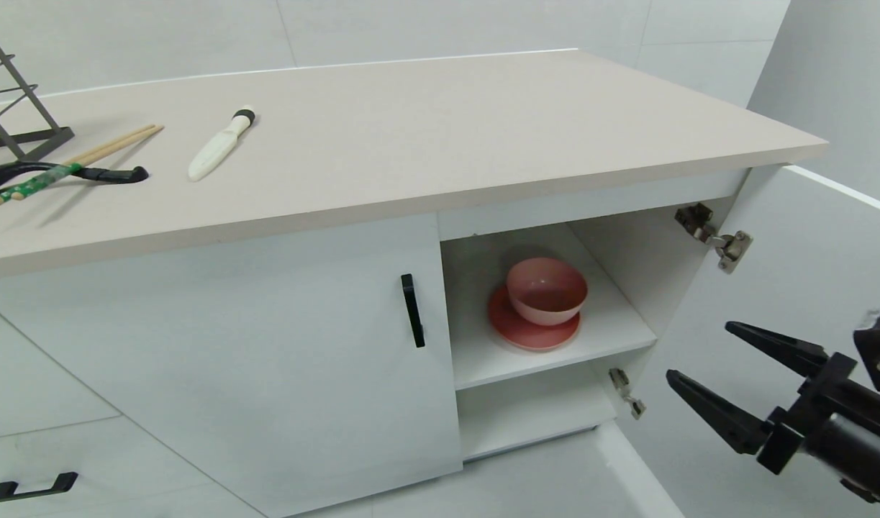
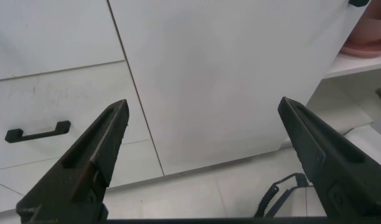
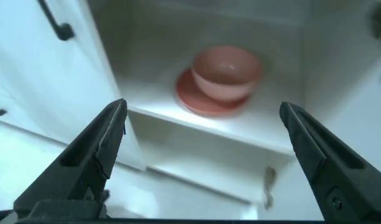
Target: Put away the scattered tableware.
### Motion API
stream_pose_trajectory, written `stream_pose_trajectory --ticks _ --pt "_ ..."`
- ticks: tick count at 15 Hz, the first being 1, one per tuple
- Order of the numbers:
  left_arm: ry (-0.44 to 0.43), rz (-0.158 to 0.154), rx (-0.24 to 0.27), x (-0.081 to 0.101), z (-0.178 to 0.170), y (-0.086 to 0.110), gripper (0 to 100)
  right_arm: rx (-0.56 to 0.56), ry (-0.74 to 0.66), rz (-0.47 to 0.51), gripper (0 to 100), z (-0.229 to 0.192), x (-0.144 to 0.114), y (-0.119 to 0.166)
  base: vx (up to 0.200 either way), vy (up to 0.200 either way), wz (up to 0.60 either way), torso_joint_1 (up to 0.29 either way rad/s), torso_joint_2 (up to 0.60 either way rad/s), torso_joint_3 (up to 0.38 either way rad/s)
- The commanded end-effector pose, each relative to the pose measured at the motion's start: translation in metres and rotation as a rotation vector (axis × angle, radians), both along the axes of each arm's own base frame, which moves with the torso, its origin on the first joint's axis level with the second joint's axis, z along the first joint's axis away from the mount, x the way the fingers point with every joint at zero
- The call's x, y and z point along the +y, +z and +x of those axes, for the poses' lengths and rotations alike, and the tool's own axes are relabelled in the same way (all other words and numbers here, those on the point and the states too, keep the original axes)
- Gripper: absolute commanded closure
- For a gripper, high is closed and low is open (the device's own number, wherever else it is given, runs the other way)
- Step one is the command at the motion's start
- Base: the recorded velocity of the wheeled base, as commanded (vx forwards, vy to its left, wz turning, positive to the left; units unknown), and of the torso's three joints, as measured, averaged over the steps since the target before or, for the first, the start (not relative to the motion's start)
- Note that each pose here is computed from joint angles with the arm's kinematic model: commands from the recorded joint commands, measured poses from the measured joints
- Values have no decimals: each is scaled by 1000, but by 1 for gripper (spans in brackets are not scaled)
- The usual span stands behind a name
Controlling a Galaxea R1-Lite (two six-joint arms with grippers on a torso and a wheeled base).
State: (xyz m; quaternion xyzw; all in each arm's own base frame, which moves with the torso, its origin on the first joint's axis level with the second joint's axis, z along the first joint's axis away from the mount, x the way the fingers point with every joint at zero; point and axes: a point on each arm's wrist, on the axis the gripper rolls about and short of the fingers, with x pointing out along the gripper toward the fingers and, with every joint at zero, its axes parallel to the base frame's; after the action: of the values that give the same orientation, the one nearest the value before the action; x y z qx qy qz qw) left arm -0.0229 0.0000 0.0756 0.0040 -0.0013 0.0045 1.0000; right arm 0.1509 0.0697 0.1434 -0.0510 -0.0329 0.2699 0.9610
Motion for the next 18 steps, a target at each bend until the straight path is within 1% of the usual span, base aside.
stream_pose_trajectory --ticks 1,2,3,5,6,8,9,10,12,13,14,15,16,18 --pt "0 0 1 0 0 0 0 -62 -69 24 0 -26 -21 10 0 0 0 0 0 0" --pt "0 -2 1 0 0 0 0 -65 -74 27 0 -31 -24 11 0 0 0 0 0 0" --pt "2 -5 -1 0 0 0 0 -55 -107 28 0 -37 -29 12 0 0 0 0 0 0" --pt "2 -7 1 0 0 0 0 80 -241 2 0 -52 -45 -1 0 0 0 0 0 0" --pt "2 -7 1 0 0 0 0 139 -276 -4 0 -79 -54 -9 0 0 0 0 0 0" --pt "2 -7 1 0 0 0 0 122 -305 13 0 -119 -63 -22 0 0 0 0 0 0" --pt "2 -2 1 0 0 0 0 113 -353 52 0 -134 -66 -30 0 0 0 0 0 0" --pt "0 1 1 0 0 0 0 76 -386 97 0 -151 -68 -39 0 0 0 0 0 0" --pt "0 0 1 0 0 0 0 57 -399 107 0 -167 -69 -55 0 0 0 0 0 0" --pt "2 0 1 0 0 0 0 51 -455 104 0 -173 -68 -64 0 0 0 0 0 0" --pt "2 1 1 0 0 0 0 24 -447 79 0 -174 -68 -64 0 0 0 0 0 0" --pt "2 3 1 0 0 0 0 29 -461 -3 0 -174 -68 -67 0 0 0 0 0 0" --pt "2 1 3 0 0 0 0 31 -462 -10 0 -174 -68 -68 0 0 0 0 0 0" --pt "5 1 3 0 0 0 0 37 -462 8 0 -174 -68 -68 0 0 0 0 0 0"
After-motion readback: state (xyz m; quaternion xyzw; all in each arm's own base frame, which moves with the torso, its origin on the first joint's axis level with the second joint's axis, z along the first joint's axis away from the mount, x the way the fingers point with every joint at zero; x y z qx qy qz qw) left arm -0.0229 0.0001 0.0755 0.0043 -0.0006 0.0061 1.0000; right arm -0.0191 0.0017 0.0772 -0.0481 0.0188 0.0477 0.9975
